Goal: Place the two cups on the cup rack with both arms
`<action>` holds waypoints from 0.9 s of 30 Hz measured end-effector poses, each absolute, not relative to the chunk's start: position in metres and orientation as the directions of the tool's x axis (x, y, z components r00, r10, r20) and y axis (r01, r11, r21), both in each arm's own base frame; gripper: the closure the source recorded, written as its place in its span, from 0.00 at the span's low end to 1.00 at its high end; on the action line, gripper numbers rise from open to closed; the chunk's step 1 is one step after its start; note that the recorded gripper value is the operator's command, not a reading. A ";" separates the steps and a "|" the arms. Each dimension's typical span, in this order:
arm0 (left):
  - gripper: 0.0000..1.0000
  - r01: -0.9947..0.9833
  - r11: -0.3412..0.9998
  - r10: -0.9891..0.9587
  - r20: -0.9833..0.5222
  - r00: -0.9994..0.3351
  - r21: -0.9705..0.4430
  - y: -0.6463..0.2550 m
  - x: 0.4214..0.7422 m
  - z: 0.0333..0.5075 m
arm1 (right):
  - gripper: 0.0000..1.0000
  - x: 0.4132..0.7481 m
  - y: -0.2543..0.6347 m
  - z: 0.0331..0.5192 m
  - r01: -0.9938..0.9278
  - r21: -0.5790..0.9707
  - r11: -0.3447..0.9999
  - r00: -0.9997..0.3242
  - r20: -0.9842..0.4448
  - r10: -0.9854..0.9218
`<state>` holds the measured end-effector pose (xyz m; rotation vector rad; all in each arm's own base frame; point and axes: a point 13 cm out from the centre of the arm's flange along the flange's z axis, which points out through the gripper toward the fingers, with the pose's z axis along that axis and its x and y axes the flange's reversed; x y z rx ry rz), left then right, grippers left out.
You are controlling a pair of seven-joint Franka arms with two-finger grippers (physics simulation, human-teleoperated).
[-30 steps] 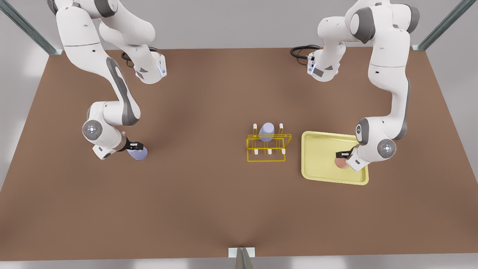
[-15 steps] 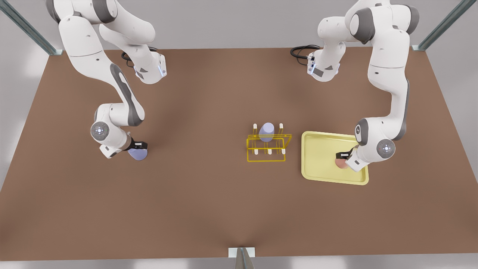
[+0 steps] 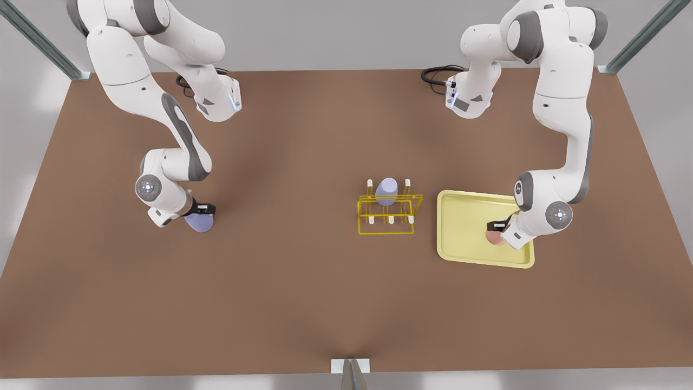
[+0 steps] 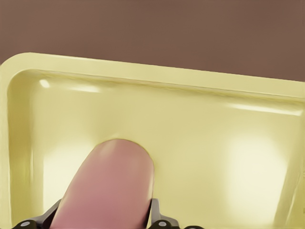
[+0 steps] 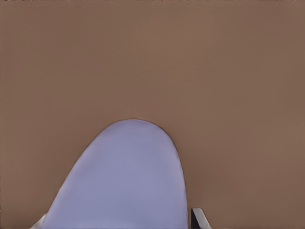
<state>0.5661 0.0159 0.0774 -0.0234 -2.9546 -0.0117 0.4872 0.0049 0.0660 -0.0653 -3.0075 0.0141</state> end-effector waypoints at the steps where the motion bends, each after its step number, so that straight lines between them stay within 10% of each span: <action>1: 0.15 0.018 1.000 0.016 0.186 -0.982 0.006 0.015 0.566 0.078 | 0.00 0.488 0.005 0.066 0.041 -0.013 0.999 -0.991 0.130 0.042; 12: 0.17 0.037 0.999 0.035 0.188 -0.982 0.004 0.000 0.566 0.100 | 0.24 0.492 0.005 0.068 0.042 -0.006 0.999 -0.992 0.115 0.042; 27: 0.17 0.145 0.989 0.150 0.145 -0.978 -0.041 -0.150 0.612 0.237 | 0.26 0.542 0.077 0.139 -0.089 0.028 0.996 -0.995 -0.036 -0.088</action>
